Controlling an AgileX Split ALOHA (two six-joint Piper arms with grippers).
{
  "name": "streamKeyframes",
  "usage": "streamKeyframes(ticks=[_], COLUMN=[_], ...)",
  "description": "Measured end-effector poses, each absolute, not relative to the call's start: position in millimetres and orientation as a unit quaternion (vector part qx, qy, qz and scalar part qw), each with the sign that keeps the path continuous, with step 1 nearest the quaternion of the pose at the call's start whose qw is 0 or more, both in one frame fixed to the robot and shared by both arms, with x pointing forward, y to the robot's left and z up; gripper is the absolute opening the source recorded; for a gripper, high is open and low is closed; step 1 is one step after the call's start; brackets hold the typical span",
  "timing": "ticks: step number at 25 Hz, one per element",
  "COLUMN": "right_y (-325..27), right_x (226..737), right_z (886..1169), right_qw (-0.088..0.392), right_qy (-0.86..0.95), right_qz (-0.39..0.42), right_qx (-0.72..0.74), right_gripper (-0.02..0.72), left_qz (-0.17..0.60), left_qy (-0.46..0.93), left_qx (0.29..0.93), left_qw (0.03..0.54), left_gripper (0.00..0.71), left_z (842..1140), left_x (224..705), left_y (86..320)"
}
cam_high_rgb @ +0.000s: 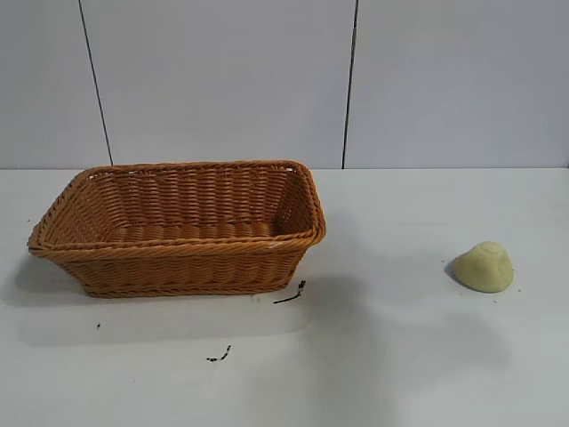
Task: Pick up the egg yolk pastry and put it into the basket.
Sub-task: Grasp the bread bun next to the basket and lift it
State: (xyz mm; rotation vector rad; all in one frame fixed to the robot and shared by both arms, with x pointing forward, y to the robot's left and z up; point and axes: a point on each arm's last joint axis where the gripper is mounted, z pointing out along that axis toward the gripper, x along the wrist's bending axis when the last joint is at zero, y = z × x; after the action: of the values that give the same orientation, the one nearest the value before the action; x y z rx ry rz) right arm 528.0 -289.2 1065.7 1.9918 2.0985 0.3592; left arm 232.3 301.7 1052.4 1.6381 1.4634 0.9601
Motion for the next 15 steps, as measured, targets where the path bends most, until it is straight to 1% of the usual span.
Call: streamKeyframes(ticks=[4,7,15], right_y=[-288,-287,-286], right_x=[567,589,619], right_z=[1038,1016,947], right_qw=[0.088,0.08,0.054], right_qy=[0.718,0.719,0.72], right_qz=[0.101,0.093,0.067], right_qx=[0.683,0.684,0.688], right_gripper=[0.693,0.693,0.693], left_qz=[0.373,0.373,0.373], left_qy=[0.569,0.569,0.569], left_qx=[0.637,0.637,0.637], left_qw=[0.364,0.364,0.364], left_gripper=[0.696,0.696,0.696], left_z=[1052,1052,1052], left_x=[232,232,232], left_y=[302,302,302])
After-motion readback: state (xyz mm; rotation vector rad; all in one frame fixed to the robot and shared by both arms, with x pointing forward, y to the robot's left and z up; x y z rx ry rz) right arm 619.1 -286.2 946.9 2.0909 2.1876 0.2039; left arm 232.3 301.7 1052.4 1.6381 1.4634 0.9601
